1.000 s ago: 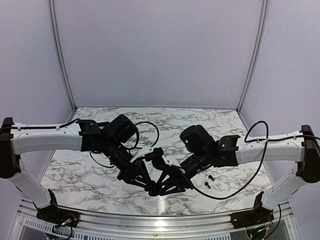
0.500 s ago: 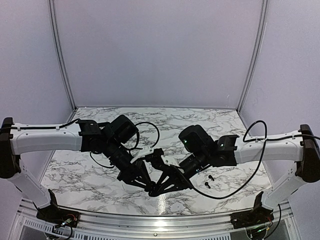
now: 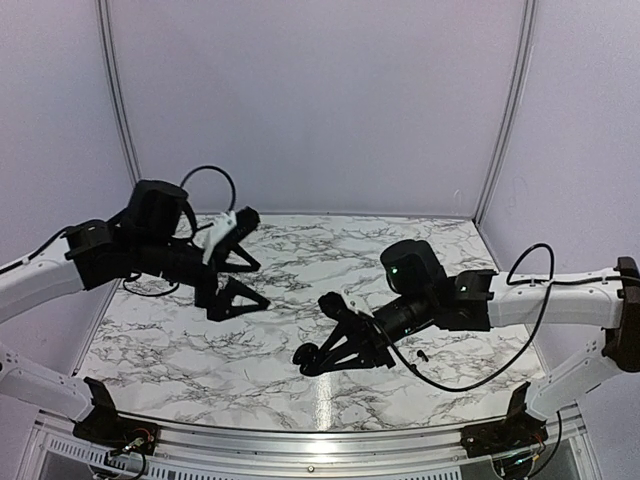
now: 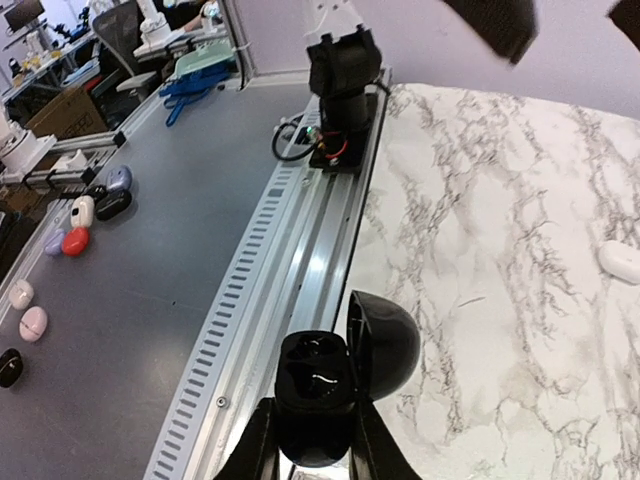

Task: Insert the wireless bluetooth earbuds into the charging case
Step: Pass from the right arm to the left

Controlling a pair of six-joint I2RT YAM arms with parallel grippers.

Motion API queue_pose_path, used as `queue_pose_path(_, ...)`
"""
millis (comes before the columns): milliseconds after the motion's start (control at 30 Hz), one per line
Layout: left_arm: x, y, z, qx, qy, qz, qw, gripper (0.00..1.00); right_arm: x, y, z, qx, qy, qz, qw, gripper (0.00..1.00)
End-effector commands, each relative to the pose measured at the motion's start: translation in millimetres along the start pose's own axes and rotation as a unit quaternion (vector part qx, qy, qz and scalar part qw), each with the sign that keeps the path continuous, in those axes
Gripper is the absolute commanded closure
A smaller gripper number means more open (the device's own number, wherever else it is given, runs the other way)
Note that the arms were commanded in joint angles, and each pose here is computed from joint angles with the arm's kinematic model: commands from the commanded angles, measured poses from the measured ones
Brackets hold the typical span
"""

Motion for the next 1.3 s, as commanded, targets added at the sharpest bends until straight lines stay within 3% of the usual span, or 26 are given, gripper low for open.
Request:
queue_pose_path(0, 54.6, -68.2, -36.1, -0.141, -0.008, -0.205, 0.969, 0.01, -11.6, -33.1, -42.2, -0.097, -0.032, 0.042, 0.994, 0.91)
queue_pose_path(133, 64.2, -126.1, -38.8, -0.306, -0.036, -0.319, 0.896, 0.01, -22.2, -61.7, -72.7, -0.168, -0.053, 0.1, 0.979, 0.91)
queue_pose_path(200, 61.4, -138.9, -35.1, -0.341, -0.04, -0.331, 0.879, 0.01, -22.5, -74.6, -89.4, -0.204, -0.067, 0.119, 0.969, 0.91)
queue_pose_path(267, 57.8, -134.1, -33.0, -0.339, -0.039, -0.317, 0.885, 0.01, -22.9, -85.9, -102.1, -0.237, -0.077, 0.142, 0.958, 0.91)
queue_pose_path(367, 41.8, -103.4, -31.4, -0.324, -0.026, -0.238, 0.915, 0.01, -20.7, -96.9, -117.2, -0.282, -0.084, 0.151, 0.944, 0.91)
queue_pose_path(467, 16.4, -78.9, -35.4, -0.327, 0.012, -0.172, 0.929, 0.01, -16.2, -101.9, -128.1, -0.315, -0.094, 0.141, 0.934, 0.9)
queue_pose_path(633, -29.2, -53.0, -52.8, -0.349, 0.099, -0.078, 0.928, 0.02, -11.4, -100.2, -138.7, -0.341, -0.112, 0.117, 0.926, 0.9)
queue_pose_path(1000, -43.5, -34.2, -86.0, -0.389, 0.13, -0.035, 0.911, 0.32, -3.7, -81.8, -148.3, -0.354, -0.128, 0.094, 0.922, 0.9)
queue_pose_path(1267, -53.5, -25.5, -93.8, -0.39, 0.14, 0.003, 0.91, 0.52, -3.3, -76.7, -150.4, -0.361, -0.132, 0.09, 0.919, 0.89)
Point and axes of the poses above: each gripper's point midway between its finger pads, its own y axis out along the fingers, its own x axis along the line the jaws close on, z = x × y, the point moved 1 cm from there along -y, back along the fingers, and after that the axes turned 3 degrees about y, right-handed, at the moved point
